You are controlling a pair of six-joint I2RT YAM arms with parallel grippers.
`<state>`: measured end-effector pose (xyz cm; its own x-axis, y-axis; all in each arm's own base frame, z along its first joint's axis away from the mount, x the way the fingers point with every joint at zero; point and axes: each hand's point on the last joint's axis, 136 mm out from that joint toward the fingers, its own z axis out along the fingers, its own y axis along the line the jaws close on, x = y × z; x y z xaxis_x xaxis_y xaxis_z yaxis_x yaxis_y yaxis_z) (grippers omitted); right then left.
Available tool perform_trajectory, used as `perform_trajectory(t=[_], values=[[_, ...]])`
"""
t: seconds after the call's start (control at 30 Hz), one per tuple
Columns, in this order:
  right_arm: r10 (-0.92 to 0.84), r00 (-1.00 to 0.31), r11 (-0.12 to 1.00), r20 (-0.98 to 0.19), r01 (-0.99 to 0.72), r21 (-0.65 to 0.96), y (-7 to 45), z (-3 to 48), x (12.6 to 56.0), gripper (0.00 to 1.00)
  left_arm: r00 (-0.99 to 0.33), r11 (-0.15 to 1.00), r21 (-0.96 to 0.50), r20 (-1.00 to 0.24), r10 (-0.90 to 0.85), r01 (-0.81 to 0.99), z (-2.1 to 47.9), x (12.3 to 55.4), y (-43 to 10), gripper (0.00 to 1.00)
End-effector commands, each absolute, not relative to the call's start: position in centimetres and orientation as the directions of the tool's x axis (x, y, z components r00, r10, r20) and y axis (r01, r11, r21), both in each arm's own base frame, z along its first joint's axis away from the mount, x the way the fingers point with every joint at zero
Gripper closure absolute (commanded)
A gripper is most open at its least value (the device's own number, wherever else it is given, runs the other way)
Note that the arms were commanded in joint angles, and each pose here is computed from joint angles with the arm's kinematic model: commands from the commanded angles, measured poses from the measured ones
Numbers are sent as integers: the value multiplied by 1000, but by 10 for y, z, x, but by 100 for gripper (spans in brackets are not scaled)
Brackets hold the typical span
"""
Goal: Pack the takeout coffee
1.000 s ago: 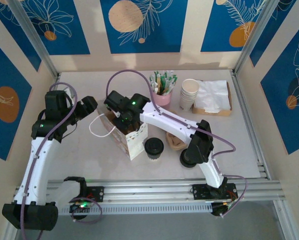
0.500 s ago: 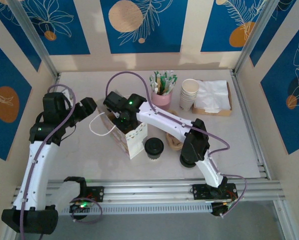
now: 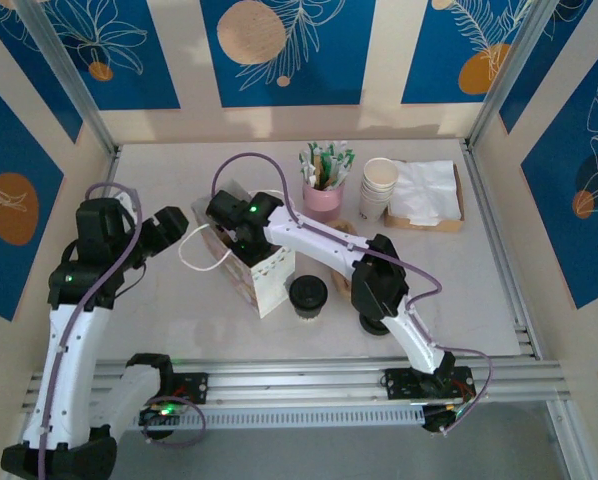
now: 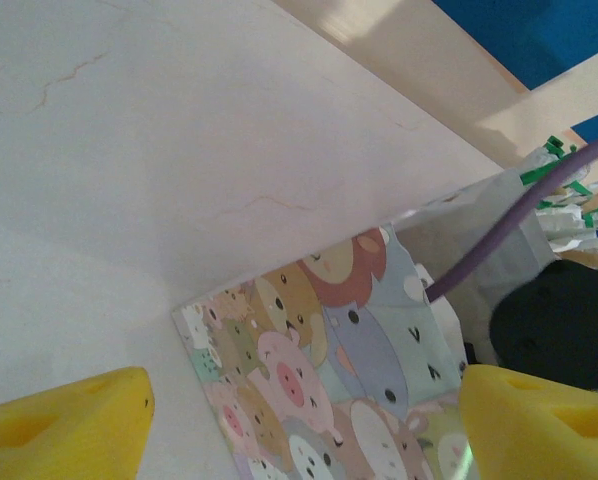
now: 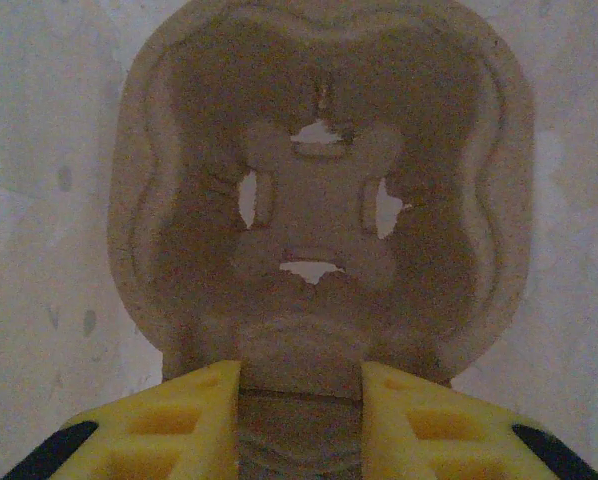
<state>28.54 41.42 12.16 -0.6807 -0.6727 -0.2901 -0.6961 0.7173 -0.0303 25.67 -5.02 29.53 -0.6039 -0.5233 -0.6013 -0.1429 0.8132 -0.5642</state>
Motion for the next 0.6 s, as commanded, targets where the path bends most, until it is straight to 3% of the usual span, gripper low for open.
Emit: perform_trajectory(t=[0.0, 0.57], values=[[-664, -699, 725, -264, -688, -2, 415, 112, 284, 67, -621, 809, -570, -584, -523, -144, 295, 243, -51, 20], [-647, -733, 749, -208, -663, 7, 414, 72, 287, 64, -642, 841, -519, -594, -485, -154, 291, 193, -44, 19]])
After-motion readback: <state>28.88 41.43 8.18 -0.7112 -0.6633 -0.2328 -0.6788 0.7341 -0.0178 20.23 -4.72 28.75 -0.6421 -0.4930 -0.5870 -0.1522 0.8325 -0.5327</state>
